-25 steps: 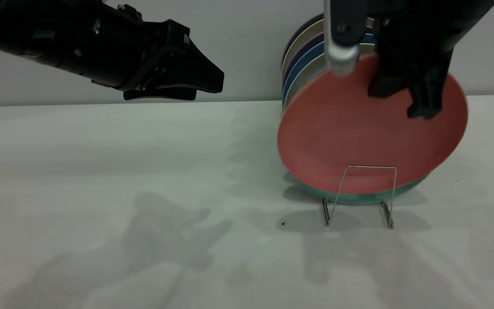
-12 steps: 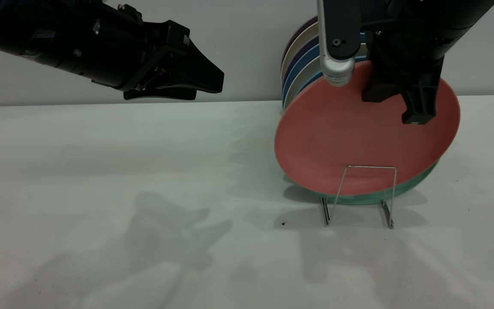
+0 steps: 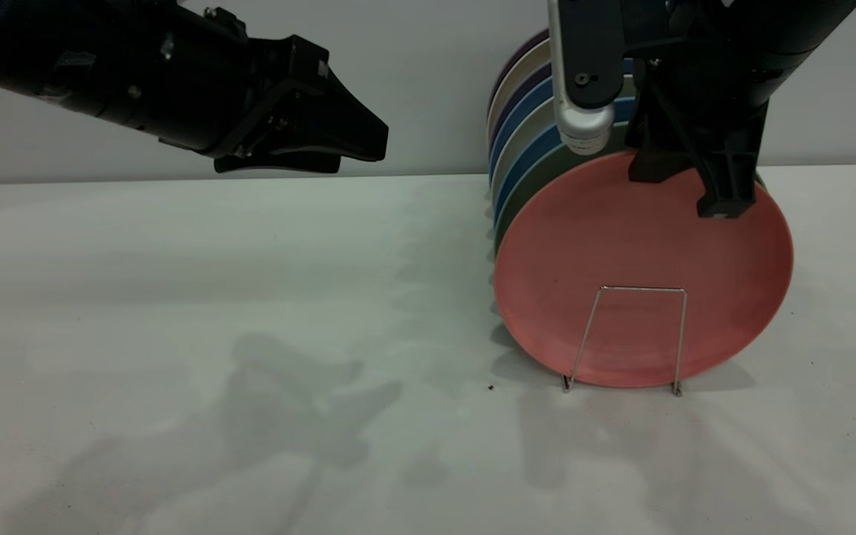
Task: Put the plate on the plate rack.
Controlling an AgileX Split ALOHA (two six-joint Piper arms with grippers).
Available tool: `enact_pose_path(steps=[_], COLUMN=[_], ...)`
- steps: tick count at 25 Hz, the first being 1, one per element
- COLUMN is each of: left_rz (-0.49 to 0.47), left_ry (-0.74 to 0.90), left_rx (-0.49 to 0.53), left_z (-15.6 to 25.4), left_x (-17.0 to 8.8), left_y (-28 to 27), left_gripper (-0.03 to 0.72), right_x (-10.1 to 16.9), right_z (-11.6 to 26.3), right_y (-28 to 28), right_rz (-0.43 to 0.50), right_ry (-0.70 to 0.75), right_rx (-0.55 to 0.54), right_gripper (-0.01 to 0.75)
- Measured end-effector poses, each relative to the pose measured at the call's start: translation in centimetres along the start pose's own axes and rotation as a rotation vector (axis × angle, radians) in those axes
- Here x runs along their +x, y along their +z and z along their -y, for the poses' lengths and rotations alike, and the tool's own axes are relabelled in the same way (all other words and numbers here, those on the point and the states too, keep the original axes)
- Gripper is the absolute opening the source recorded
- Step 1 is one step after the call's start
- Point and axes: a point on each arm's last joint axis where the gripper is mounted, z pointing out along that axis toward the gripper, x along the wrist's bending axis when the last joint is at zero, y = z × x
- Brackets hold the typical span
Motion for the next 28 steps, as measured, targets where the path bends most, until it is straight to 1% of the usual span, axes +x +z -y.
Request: enact_pose_path(steps=[1,2,5,8,12,14,17,20,25,28], left_rz=[0.000,0.000,0.000,0.000,0.000,-0.014,-0.080,-0.141,-0.138,-0.124], left_ry=[-0.001,-0.001,-0.001,-0.001,0.001,0.011,0.057,0.115,0.222,0.275], left_rx=[0.000,0.000,0.000,0.000,-0.003,-0.014,-0.069,-0.167,-0.377,-0.501], left_z=[0.0,0.0,0.0,0.0,-0.1,-0.3,-1.4,-3.2,-5.8,-6.3], left_x=[0.0,0.0,0.0,0.0,0.0,-0.1,-0.5,-1.7,-5.9,-8.4], left_y=[0.0,0.0,0.0,0.0,-0.1,-0.4,-1.8,-4.6,-11.1,-15.2], left_gripper=[0.487,0.487,0.487,0.487,0.487,0.487,0.487,0.487,0.487,0.487], right_x=[0.1,0.1,0.1,-0.3,-1.3,-1.8,-2.7,-3.5,-4.0,-3.6], right_z=[0.1,0.1,0.1,0.2,0.3,0.4,0.5,1.1,3.1,4.0], right_y=[0.0,0.0,-0.1,-0.8,-2.6,-3.8,-6.3,-9.7,-15.6,-18.6], right_rz=[-0.006,-0.006,-0.010,0.008,0.078,0.116,0.185,0.267,0.412,0.455], right_ry=[0.000,0.000,-0.006,-0.023,-0.019,0.003,0.123,0.344,0.653,0.797], right_rx=[0.006,0.006,0.015,0.022,0.021,0.021,0.009,-0.010,0.029,0.014], right_gripper=[0.297,0.297,0.348,0.371,0.376,0.376,0.376,0.376,0.376,0.376])
